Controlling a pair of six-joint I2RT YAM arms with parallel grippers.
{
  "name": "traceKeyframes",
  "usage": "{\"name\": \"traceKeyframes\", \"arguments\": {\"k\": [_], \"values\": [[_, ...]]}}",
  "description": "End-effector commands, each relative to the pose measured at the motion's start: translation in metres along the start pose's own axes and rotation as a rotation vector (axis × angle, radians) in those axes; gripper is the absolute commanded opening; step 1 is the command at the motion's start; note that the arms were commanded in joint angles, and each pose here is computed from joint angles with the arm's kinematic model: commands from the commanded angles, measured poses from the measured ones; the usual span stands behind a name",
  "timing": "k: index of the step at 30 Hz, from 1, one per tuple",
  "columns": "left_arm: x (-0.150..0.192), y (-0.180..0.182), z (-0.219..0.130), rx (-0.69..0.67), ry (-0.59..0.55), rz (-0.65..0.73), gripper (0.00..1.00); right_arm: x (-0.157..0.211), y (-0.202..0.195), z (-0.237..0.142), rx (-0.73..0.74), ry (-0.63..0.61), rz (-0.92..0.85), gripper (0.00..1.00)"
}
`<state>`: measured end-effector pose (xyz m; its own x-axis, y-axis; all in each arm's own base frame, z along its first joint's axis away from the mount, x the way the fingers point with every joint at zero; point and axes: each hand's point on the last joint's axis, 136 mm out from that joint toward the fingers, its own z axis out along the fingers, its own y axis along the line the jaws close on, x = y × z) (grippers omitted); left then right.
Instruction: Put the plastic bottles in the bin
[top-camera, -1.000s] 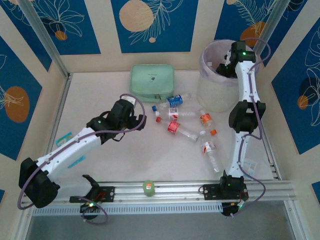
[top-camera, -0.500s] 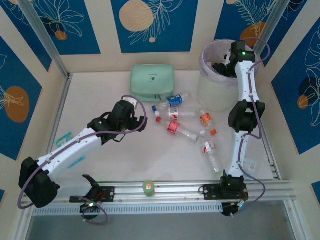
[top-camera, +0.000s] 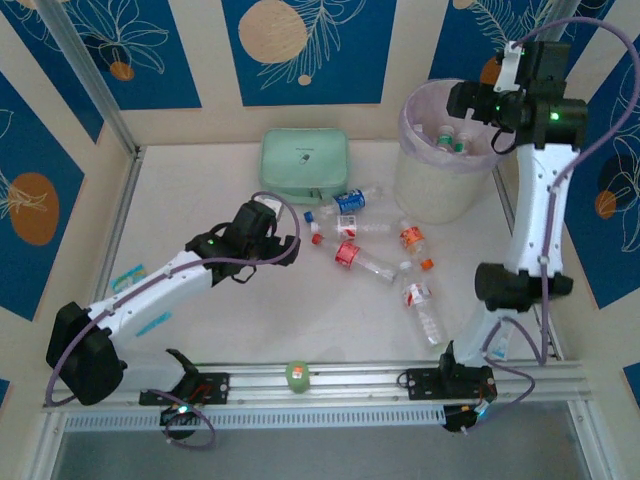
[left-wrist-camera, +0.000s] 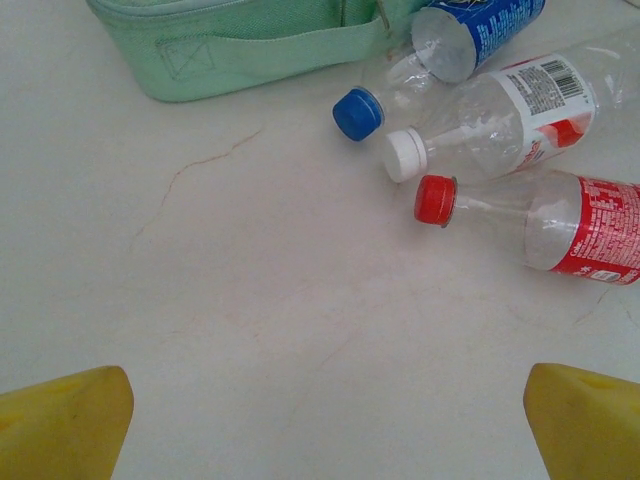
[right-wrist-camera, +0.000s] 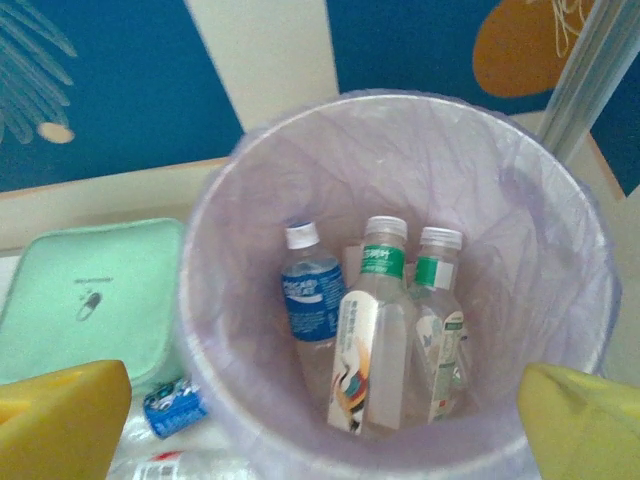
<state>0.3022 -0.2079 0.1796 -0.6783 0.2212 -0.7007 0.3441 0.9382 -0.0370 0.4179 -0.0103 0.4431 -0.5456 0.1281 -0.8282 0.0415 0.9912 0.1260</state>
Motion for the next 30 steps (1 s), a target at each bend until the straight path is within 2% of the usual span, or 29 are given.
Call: {"name": "traceKeyframes", "arguments": {"k": [1, 4, 7, 10, 14, 18, 22, 30], "values": [[-0.006, -0.009, -0.002, 0.033, -0.021, -0.002, 1.00, 0.028, 0.014, -0.011, 0.008, 0.047, -0.053, 0.99], [-0.004, -0.009, 0.001, 0.032, -0.017, 0.006, 1.00, 0.064, 0.029, -0.028, -0.003, 0.091, -0.065, 0.99], [-0.003, -0.010, 0.004, 0.031, -0.009, 0.022, 1.00, 0.118, 0.033, -0.031, 0.018, 0.209, -0.026, 0.99], [-0.006, -0.015, 0.007, 0.050, -0.001, 0.036, 1.00, 0.192, 0.030, -0.021, 0.039, 0.429, 0.074, 0.99], [-0.008, -0.019, 0.013, 0.058, 0.013, 0.058, 1.00, 0.301, 0.029, -0.014, 0.106, 0.780, 0.094, 0.99], [-0.005, -0.022, 0.023, 0.070, 0.029, 0.068, 1.00, 0.376, 0.027, -0.015, 0.124, 0.987, 0.154, 0.99], [-0.002, -0.031, 0.032, 0.108, 0.053, 0.062, 1.00, 0.423, 0.029, -0.011, 0.123, 1.126, 0.194, 0.98], [0.004, -0.027, 0.036, 0.095, 0.076, 0.056, 1.00, 0.464, 0.020, 0.014, 0.163, 1.217, 0.233, 0.99]]}}
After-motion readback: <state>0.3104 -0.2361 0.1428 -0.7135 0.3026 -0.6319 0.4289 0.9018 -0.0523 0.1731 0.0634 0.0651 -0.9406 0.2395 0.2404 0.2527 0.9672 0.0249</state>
